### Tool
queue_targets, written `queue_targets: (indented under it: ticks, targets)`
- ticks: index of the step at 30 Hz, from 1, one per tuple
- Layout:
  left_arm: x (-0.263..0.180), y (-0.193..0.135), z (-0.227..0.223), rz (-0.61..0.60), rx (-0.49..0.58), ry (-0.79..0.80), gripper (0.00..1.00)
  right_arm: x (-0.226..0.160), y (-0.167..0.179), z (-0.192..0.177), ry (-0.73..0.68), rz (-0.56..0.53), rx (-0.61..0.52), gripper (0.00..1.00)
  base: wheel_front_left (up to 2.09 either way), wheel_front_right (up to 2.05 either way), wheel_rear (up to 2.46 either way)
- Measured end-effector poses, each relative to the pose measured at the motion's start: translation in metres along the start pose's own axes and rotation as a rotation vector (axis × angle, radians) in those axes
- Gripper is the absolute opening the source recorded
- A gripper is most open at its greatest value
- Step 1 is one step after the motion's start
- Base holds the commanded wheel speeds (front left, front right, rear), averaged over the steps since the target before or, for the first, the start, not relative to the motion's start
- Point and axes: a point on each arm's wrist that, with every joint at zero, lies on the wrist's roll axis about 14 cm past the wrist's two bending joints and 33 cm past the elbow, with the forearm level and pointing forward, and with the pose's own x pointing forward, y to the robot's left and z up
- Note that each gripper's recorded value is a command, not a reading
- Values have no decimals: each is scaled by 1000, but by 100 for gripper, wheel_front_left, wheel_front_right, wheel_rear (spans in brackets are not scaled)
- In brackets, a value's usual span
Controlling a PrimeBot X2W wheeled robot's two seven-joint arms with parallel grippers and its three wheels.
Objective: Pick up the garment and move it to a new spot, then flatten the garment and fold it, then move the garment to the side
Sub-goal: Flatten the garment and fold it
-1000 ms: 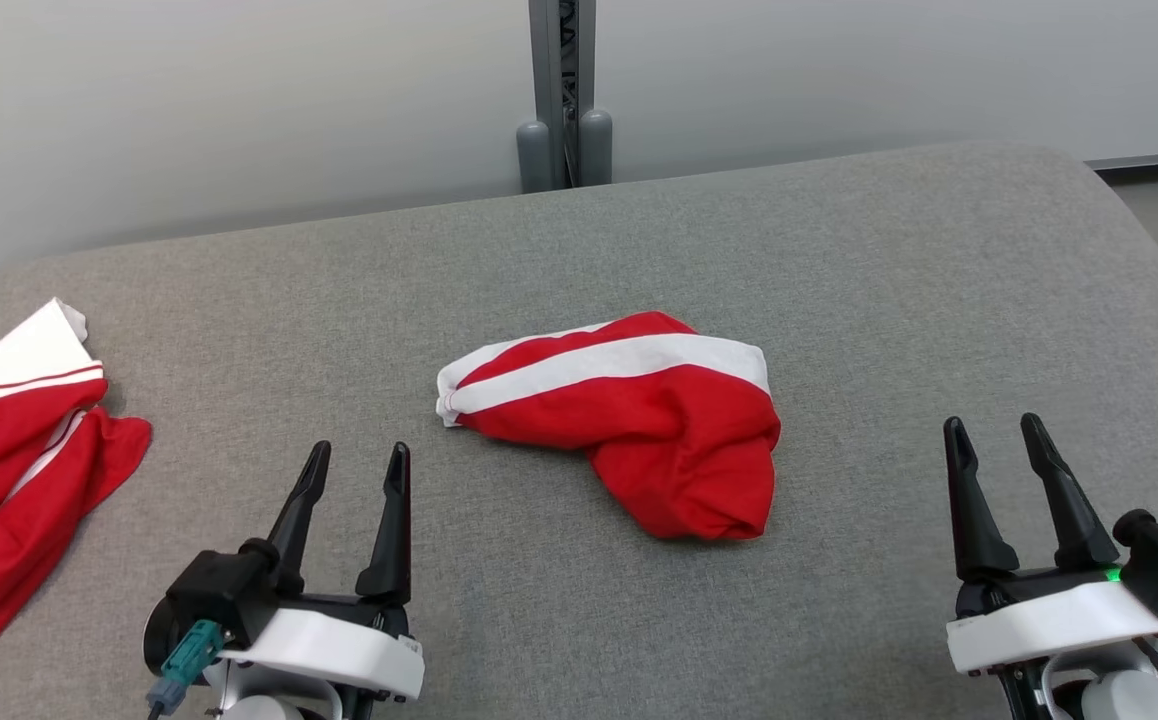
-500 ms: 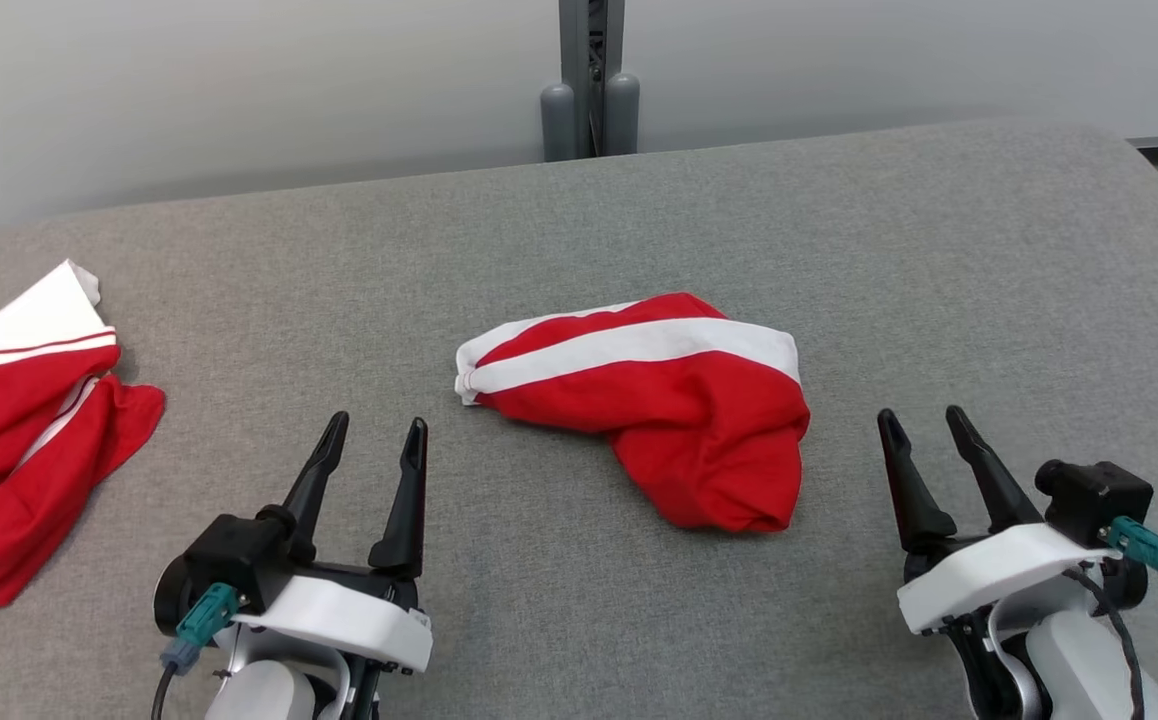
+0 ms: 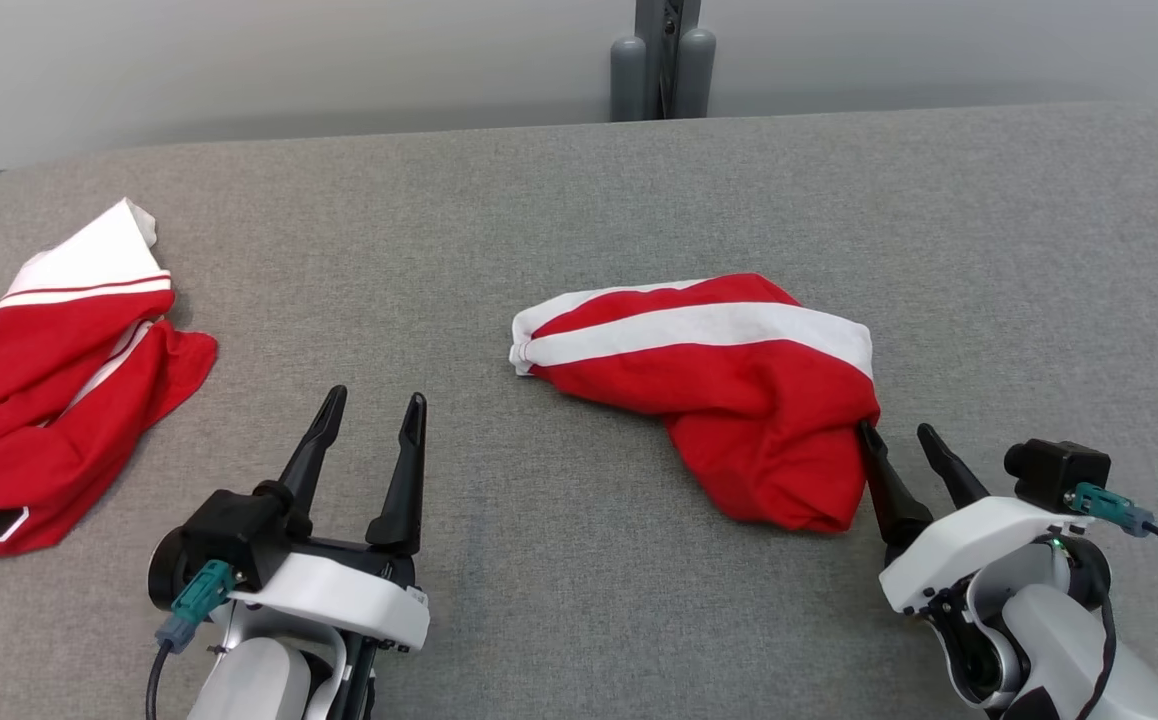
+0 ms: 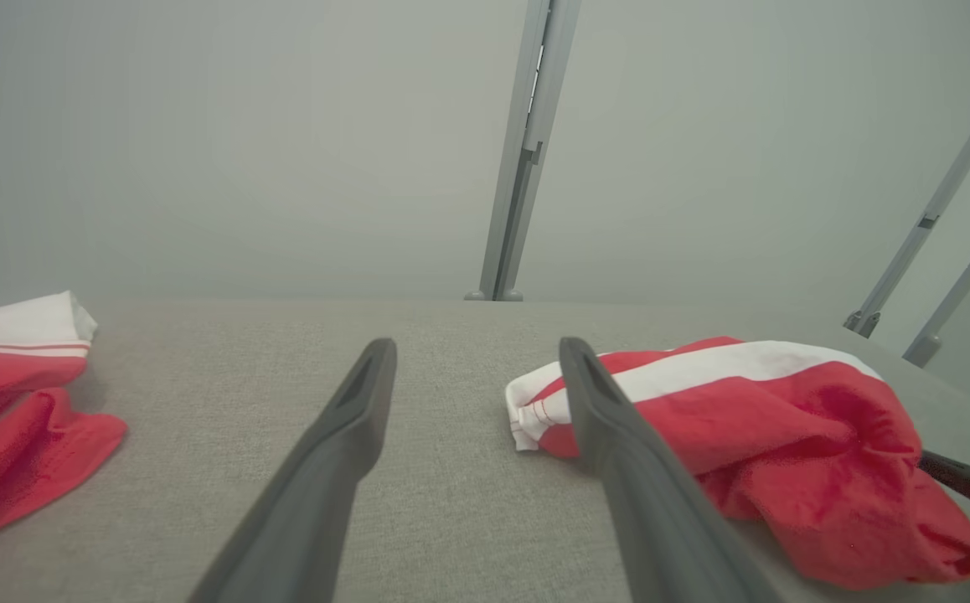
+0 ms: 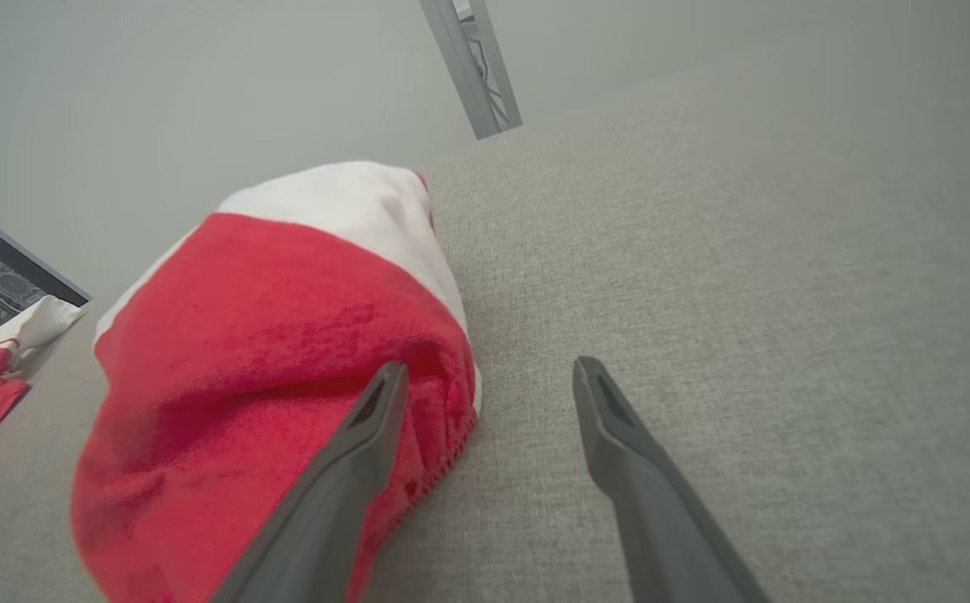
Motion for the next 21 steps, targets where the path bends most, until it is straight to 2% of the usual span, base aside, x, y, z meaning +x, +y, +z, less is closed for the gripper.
queue_targets:
  ticks: [8, 9, 10, 12, 21]
  targets:
    - [-4, 9, 4, 25, 7, -9, 100, 12, 6, -7, 45, 16, 8, 100, 0, 0, 0]
    - [-5, 9, 4, 27, 7, -7, 100, 13, 7, -8, 51, 18, 7, 86, 0, 0, 0]
    - [-5, 10, 5, 30, 8, -8, 100, 14, 7, -9, 54, 20, 6, 60, 0, 0, 0]
    - [-6, 12, 6, 38, 8, -11, 100, 17, 10, -6, 50, 29, 6, 0, 0, 0, 0]
    - [-10, 13, 10, 46, 2, -22, 100, 17, 7, 19, -15, 37, -33, 0, 0, 0, 0]
